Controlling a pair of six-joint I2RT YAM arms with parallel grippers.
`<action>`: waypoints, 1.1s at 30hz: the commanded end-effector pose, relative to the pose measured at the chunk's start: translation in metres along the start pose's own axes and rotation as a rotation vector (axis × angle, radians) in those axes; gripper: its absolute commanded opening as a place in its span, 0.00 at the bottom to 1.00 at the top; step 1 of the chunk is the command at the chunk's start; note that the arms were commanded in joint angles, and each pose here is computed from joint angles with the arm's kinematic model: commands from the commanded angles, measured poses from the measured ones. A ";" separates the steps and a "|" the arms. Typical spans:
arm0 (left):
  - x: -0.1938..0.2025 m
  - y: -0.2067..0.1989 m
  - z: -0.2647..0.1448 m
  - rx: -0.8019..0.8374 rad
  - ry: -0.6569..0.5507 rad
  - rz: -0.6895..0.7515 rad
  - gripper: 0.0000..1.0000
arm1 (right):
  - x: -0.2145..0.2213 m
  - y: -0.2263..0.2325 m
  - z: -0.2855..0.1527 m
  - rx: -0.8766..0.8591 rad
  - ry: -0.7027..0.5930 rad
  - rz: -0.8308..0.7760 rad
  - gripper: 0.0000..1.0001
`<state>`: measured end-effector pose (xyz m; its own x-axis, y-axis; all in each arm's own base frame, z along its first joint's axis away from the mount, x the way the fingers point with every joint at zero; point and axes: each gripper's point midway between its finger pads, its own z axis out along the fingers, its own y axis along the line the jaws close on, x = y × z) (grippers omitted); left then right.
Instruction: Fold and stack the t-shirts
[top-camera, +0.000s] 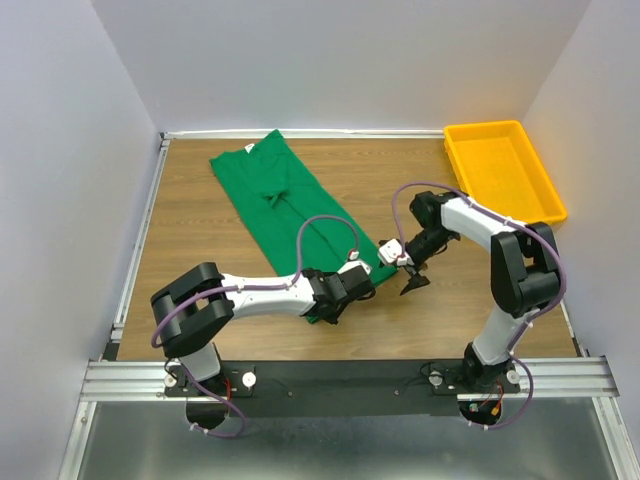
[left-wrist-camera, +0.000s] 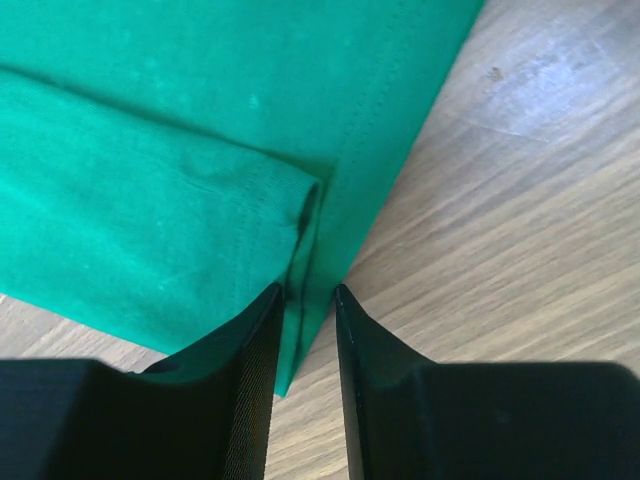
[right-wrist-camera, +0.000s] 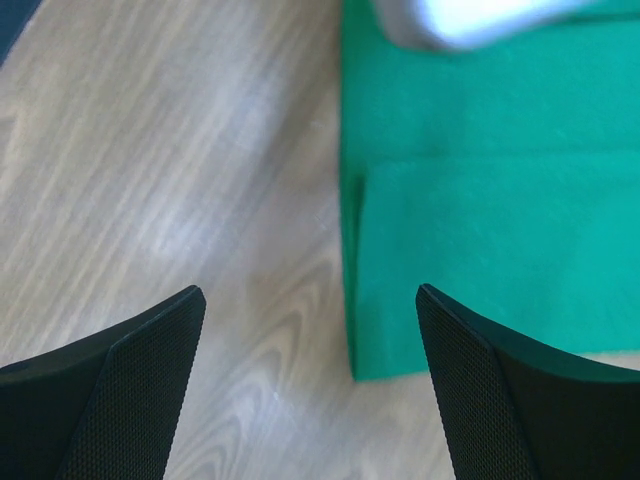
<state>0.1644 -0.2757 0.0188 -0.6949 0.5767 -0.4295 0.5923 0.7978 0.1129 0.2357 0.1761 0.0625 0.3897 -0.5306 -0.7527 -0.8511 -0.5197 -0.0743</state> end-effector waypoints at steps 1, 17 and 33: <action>0.020 0.018 0.010 -0.084 0.067 -0.005 0.36 | 0.002 -0.005 0.009 -0.007 0.069 -0.100 0.92; 0.029 0.023 0.018 -0.106 0.098 -0.018 0.24 | 0.008 -0.032 0.002 0.059 0.115 -0.124 0.80; 0.002 0.017 -0.007 -0.028 -0.020 -0.048 0.00 | 0.025 -0.031 0.016 0.057 0.119 -0.157 0.65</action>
<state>0.1699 -0.2623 0.0211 -0.7169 0.5381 -0.4433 0.5450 0.8291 0.1250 0.2722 0.1950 0.0519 0.5463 -0.5224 -0.6547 -0.8050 -0.5434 -0.2381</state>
